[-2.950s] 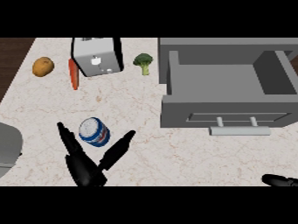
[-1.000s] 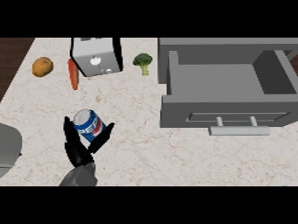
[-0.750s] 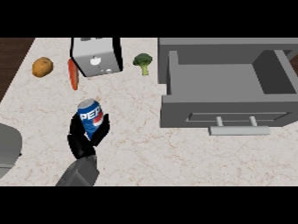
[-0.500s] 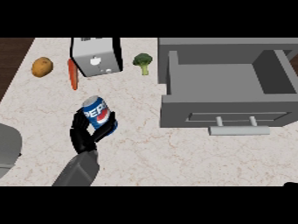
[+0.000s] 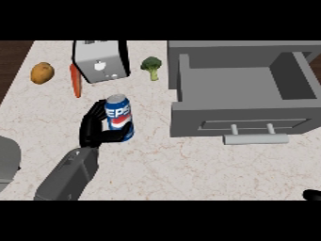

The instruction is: Pick up the can, place it into the drawer and close the drawer

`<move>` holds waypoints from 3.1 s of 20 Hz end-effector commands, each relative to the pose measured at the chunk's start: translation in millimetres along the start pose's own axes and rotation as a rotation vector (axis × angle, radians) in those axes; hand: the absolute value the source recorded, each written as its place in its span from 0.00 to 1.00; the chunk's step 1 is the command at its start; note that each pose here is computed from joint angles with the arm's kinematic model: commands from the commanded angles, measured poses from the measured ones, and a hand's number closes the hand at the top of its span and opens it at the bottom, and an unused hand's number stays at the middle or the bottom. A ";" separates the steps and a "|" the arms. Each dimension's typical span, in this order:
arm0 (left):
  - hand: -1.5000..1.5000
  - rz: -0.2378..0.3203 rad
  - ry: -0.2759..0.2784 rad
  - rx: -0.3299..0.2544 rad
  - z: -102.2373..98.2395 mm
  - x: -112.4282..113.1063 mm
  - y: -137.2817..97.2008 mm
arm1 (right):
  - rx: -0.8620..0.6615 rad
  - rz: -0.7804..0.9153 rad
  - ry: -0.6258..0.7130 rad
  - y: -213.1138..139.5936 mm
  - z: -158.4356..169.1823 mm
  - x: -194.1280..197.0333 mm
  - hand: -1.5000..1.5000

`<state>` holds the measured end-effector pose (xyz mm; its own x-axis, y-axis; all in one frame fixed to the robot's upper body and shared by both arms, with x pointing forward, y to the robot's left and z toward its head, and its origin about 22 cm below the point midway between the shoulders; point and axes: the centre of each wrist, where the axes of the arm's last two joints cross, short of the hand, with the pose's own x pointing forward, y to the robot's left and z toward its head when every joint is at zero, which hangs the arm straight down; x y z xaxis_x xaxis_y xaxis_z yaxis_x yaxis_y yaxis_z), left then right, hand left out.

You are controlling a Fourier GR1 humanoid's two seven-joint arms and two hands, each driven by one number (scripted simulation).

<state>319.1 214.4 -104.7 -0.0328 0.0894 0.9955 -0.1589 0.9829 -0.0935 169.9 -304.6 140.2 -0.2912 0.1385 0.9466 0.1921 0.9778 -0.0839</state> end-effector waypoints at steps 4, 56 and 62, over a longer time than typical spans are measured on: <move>1.00 0.017 -0.044 -0.156 -35.4 32.6 -17.1 | -0.012 0.011 -0.016 -6.6 7.0 20.6 0.00; 1.00 -0.239 -0.120 -0.280 -73.5 319.6 -283.5 | 0.029 0.004 -0.039 9.1 -25.1 27.9 0.00; 0.00 -0.232 -0.117 -0.190 -75.9 336.6 -289.6 | 0.026 0.026 -0.041 25.5 -32.2 29.7 0.00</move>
<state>429.8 -23.5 251.3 -0.1282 -0.1384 0.9820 0.0555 0.9877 0.1465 187.1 -292.1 169.9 -0.3234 0.1712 0.9306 0.1755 0.9773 -0.1188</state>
